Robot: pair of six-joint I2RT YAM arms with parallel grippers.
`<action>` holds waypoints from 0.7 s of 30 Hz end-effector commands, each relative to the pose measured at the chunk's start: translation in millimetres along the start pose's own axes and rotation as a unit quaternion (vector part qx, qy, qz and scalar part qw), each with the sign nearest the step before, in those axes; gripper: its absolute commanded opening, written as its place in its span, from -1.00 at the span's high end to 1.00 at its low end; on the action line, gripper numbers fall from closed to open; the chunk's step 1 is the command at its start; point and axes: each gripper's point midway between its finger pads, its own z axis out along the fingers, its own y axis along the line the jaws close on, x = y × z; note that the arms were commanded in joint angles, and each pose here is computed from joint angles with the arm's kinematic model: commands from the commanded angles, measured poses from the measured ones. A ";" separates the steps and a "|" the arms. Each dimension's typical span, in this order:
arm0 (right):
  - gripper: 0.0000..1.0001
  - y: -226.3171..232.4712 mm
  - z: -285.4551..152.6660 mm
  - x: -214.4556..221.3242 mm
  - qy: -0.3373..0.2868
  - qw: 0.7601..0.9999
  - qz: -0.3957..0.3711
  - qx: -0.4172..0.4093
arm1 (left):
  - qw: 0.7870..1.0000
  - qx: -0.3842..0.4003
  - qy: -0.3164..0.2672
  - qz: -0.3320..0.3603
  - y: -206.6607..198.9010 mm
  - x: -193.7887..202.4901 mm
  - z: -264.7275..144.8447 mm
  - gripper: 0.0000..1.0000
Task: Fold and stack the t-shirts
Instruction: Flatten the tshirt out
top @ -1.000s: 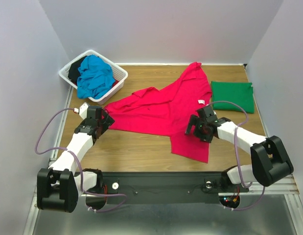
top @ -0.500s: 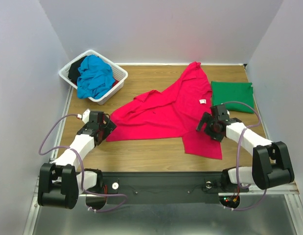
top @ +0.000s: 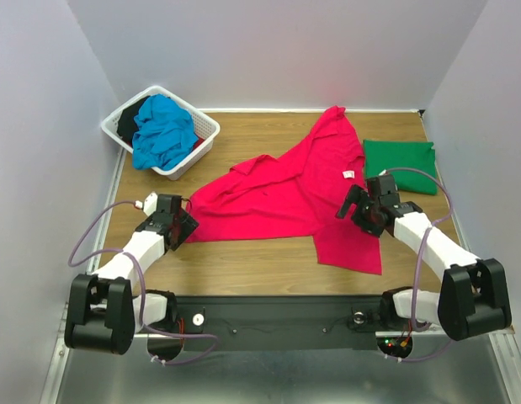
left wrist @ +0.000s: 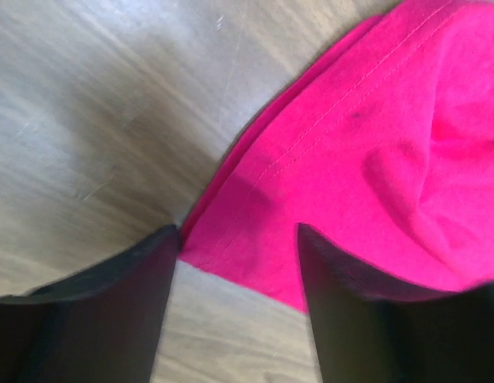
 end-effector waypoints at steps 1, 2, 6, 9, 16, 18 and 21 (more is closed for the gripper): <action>-1.00 18.5 -19.1 -27.5 -0.044 0.999 0.007 -0.026 | 0.999 -0.021 0.039 0.016 5.5 21.4 8.7 -0.25; -1.00 19.2 -21.5 -30.7 -0.050 0.998 0.008 -0.027 | 0.999 -0.020 0.042 0.020 4.0 23.6 9.6 -0.16; -1.00 16.5 -25.8 -35.5 -0.062 0.998 0.008 -0.017 | 0.998 -0.019 0.050 0.033 -2.3 29.4 12.0 0.21; -1.00 8.5 -28.9 -36.9 -0.071 0.997 0.011 0.001 | 0.998 -0.018 0.050 0.039 -4.1 31.5 11.5 0.68; -1.00 -24.9 -48.5 -33.7 -0.094 0.993 0.031 0.068 | 0.999 0.008 0.021 0.044 -9.0 20.7 0.0 1.00; -1.00 -31.4 -54.8 -32.0 -0.100 0.991 0.042 0.078 | 0.999 0.019 0.011 0.043 -12.2 16.5 -4.3 1.00; -1.00 -50.2 -59.6 -18.4 -0.086 0.988 0.055 0.114 | 0.998 0.046 -0.009 0.042 -19.1 8.6 -15.3 1.00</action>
